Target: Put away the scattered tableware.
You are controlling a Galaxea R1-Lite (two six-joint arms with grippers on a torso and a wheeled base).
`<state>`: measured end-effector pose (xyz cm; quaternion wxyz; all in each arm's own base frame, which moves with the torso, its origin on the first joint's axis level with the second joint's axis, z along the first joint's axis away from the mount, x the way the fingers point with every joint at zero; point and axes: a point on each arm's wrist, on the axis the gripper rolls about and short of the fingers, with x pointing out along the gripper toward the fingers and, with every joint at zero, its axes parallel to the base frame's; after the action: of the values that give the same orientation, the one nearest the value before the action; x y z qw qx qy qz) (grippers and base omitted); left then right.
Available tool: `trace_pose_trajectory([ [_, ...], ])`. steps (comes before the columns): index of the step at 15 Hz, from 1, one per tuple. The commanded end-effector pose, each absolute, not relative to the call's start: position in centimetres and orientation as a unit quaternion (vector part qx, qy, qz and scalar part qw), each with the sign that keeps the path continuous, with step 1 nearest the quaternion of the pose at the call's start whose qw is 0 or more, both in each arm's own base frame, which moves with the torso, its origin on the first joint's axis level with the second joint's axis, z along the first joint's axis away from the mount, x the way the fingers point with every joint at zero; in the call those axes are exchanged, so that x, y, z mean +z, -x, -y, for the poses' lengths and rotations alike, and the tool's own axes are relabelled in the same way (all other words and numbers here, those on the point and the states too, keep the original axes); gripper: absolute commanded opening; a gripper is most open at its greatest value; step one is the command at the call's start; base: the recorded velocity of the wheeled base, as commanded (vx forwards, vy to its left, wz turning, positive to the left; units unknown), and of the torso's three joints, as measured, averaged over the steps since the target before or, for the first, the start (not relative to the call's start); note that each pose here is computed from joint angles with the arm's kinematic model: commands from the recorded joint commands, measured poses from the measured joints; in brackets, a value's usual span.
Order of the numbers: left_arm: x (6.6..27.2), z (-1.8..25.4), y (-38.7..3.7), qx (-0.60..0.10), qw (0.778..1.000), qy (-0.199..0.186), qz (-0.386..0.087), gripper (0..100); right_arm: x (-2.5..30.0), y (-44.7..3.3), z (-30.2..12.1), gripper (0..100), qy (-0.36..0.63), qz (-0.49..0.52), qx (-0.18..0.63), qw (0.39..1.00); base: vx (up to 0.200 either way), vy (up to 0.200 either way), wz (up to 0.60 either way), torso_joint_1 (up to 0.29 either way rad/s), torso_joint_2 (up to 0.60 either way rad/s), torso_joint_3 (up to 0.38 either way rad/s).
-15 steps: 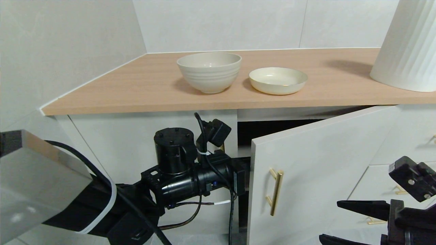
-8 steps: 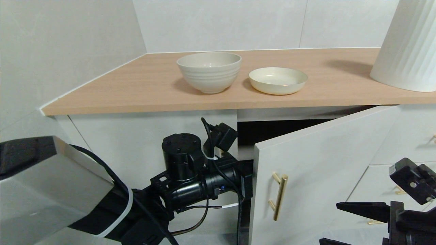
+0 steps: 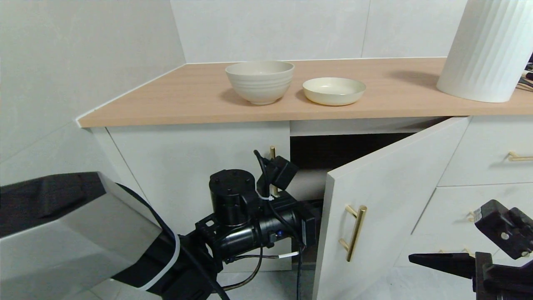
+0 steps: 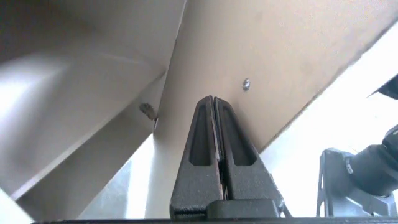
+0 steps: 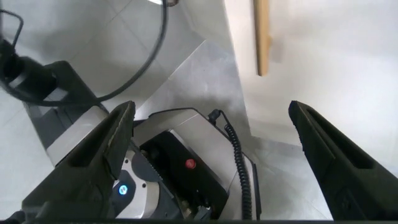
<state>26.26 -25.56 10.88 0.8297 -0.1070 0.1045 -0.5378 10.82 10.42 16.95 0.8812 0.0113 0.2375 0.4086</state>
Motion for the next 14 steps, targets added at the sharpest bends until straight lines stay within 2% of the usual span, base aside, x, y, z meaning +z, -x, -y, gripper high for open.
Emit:
trace_pose_trajectory([
  [1,10.0,26.0,-26.7,-0.535,0.831,0.107,-0.106,0,16.8,-10.8,-10.5,100,-0.01,-0.241,0.41,0.88,0.0,0.0,0.0,0.0,0.0,0.0],
  [5,9.8,26.5,-27.3,-0.531,0.831,0.126,-0.111,0,16.7,-10.8,-10.5,100,-0.008,-0.242,0.411,0.879,0.0,0.0,0.0,0.0,0.0,0.0],
  [10,9.4,26.7,-27.6,-0.531,0.83,0.126,-0.113,0,16.7,-10.8,-10.5,100,-0.007,-0.242,0.412,0.878,-0.2,0.0,0.0,0.004,0.0,0.002],
  [14,8.9,27.0,-27.9,-0.53,0.831,0.125,-0.115,0,16.7,-10.7,-10.6,100,-0.006,-0.243,0.415,0.877,0.0,0.0,0.0,0.0,0.0,0.0],
])
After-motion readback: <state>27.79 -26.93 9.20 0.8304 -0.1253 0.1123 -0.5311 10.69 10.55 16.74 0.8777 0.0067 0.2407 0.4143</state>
